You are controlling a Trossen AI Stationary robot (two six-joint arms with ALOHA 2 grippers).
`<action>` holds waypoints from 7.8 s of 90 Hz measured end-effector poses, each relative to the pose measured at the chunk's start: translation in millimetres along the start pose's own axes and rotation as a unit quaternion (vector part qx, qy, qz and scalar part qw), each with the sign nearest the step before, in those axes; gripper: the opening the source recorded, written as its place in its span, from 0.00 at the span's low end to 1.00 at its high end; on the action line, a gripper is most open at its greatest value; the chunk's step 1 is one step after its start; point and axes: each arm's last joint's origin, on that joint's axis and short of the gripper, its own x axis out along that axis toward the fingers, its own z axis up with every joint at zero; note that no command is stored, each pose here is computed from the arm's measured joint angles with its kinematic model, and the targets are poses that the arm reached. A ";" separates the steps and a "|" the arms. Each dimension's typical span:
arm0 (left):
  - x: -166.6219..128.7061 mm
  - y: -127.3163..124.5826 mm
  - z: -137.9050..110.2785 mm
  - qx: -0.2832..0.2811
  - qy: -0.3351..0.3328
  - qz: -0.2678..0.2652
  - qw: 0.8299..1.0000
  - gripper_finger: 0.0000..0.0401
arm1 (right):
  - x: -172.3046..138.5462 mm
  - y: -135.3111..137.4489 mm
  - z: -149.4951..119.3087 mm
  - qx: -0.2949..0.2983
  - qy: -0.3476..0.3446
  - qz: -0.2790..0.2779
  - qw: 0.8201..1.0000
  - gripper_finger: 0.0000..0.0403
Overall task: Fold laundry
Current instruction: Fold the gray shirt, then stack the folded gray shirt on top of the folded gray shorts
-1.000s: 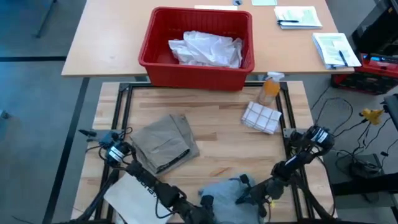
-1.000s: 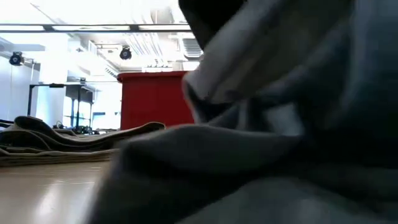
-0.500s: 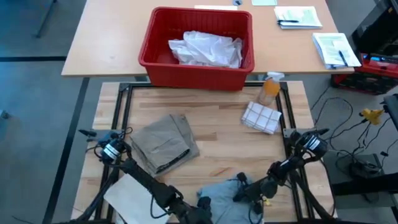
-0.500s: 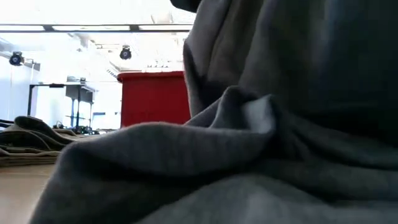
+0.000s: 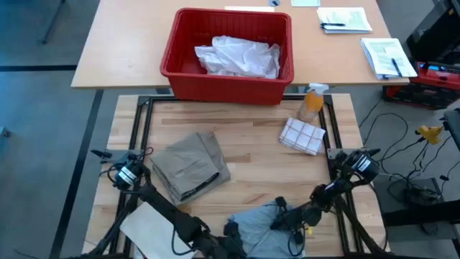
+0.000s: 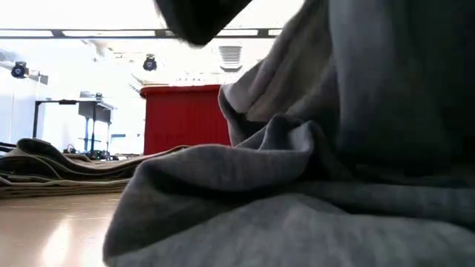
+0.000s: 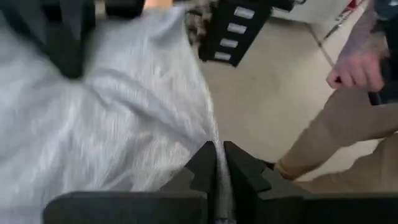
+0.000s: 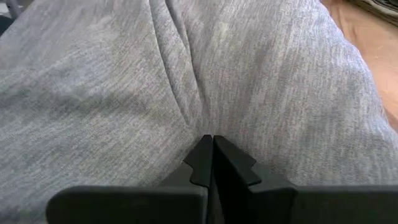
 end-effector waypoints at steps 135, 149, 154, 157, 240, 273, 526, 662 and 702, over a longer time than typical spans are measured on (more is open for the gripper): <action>58.4 106.2 -7.4 0.073 -0.048 0.180 0.980 0.04 | -83.9 -29.3 11.2 0.146 0.050 -0.094 0.984 0.00; 58.4 106.6 -7.7 0.072 -0.047 0.182 0.980 0.12 | -88.0 -35.2 -9.3 0.163 0.099 -0.115 0.975 0.00; 58.4 106.8 -8.0 0.073 -0.045 0.182 0.980 0.14 | -89.5 -35.8 -13.2 0.178 0.107 -0.120 0.971 0.00; 58.4 106.8 -8.1 0.073 -0.045 0.182 0.979 0.15 | -90.3 -35.4 -13.9 0.183 0.106 -0.120 0.970 0.00; -32.7 23.2 -44.6 -0.439 -0.124 0.017 0.890 0.66 | -131.8 2.2 41.2 0.578 0.186 -0.039 0.793 0.92; -34.8 41.4 -14.6 -0.389 -0.173 0.003 0.905 0.65 | -105.9 10.3 14.1 0.617 0.155 -0.033 0.771 0.94; -115.9 93.4 14.4 -0.261 -0.181 0.004 0.948 0.29 | -58.8 -19.1 95.4 0.490 0.102 -0.138 0.855 0.00; -273.4 128.3 73.0 -0.172 -0.297 0.174 0.923 0.21 | -85.1 -186.8 382.4 -0.260 0.289 -0.066 0.919 0.00; -253.2 164.7 97.2 -0.191 -0.304 0.139 0.923 0.20 | -84.7 -188.8 393.5 -0.236 0.209 -0.034 0.948 0.00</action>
